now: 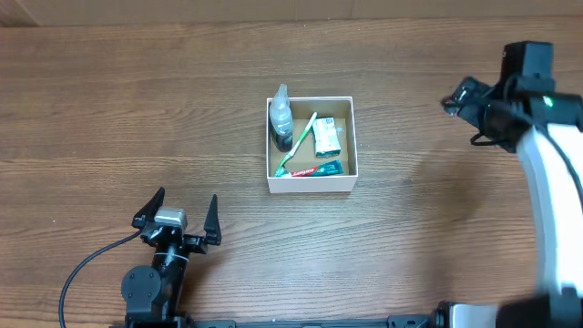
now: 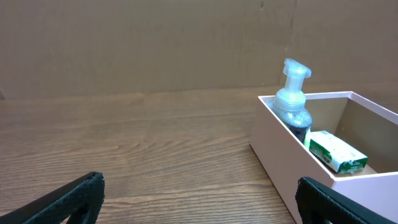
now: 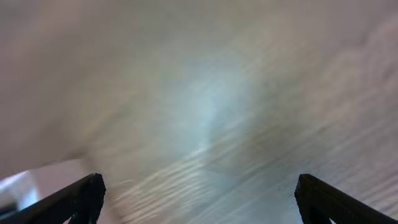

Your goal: Pack container

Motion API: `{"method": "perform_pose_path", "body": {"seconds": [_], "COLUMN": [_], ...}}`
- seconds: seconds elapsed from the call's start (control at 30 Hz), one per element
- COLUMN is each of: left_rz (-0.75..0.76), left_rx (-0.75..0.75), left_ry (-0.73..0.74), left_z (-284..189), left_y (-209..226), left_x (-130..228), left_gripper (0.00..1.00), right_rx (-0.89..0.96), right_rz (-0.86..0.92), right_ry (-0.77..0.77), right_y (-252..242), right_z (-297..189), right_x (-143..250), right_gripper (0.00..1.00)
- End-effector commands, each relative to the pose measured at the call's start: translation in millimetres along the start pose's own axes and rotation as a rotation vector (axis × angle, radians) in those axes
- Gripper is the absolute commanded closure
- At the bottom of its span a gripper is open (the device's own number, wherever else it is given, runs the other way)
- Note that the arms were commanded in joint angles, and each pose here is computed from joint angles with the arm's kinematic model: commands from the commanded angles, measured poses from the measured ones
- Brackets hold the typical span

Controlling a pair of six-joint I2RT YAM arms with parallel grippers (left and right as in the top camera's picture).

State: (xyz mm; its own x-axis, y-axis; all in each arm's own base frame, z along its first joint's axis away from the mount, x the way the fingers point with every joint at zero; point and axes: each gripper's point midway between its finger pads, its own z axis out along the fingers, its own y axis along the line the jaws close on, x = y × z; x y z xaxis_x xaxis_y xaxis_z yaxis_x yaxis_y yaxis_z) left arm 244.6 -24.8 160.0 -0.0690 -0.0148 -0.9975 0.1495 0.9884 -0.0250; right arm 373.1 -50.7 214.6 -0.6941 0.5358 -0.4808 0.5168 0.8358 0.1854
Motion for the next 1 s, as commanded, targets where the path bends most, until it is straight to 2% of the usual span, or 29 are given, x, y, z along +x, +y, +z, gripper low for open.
{"method": "perform_pose_path", "body": {"seconds": [0.0, 0.23, 0.37, 0.47, 0.63, 0.73, 0.83, 0.97], "left_rz": [0.026, 0.026, 0.026, 0.026, 0.026, 0.026, 0.026, 0.026], "left_rx": [-0.024, -0.024, -0.024, -0.024, -0.024, -0.024, -0.024, -0.024], "left_ry": [-0.005, -0.005, -0.005, -0.005, -0.005, -0.005, -0.005, -0.005], "left_z": [0, 0, 0, 0, 0, 0, 0, 0], "left_y": [5, 5, 5, 5, 5, 5, 5, 5], "left_x": [0, 0, 0, 0, 0, 0, 0, 0], "left_gripper": [0.0, 0.0, 0.0, 0.0, 0.0, 0.0, 0.0, 0.0], "right_rx": [-0.126, -0.389, -0.41, -0.486, -0.696, -0.764, -0.791, -0.776], "right_rz": [-0.049, -0.118, -0.112, -0.076, -0.03, -0.014, -0.004, -0.008], "right_ry": [-0.17, -0.424, -0.527, -0.678, -0.945, -1.036, -1.083, -1.061], "right_y": [23, 37, 11, 4, 12, 10, 4, -1], "right_z": [-76, -206, -242, -254, -242, -215, -185, -145], "right_x": [-4, 24, 39, 39, 44, 57, 72, 91], "right_gripper": [0.0, 0.0, 0.0, 0.0, 0.0, 0.0, 0.0, 0.0]}}
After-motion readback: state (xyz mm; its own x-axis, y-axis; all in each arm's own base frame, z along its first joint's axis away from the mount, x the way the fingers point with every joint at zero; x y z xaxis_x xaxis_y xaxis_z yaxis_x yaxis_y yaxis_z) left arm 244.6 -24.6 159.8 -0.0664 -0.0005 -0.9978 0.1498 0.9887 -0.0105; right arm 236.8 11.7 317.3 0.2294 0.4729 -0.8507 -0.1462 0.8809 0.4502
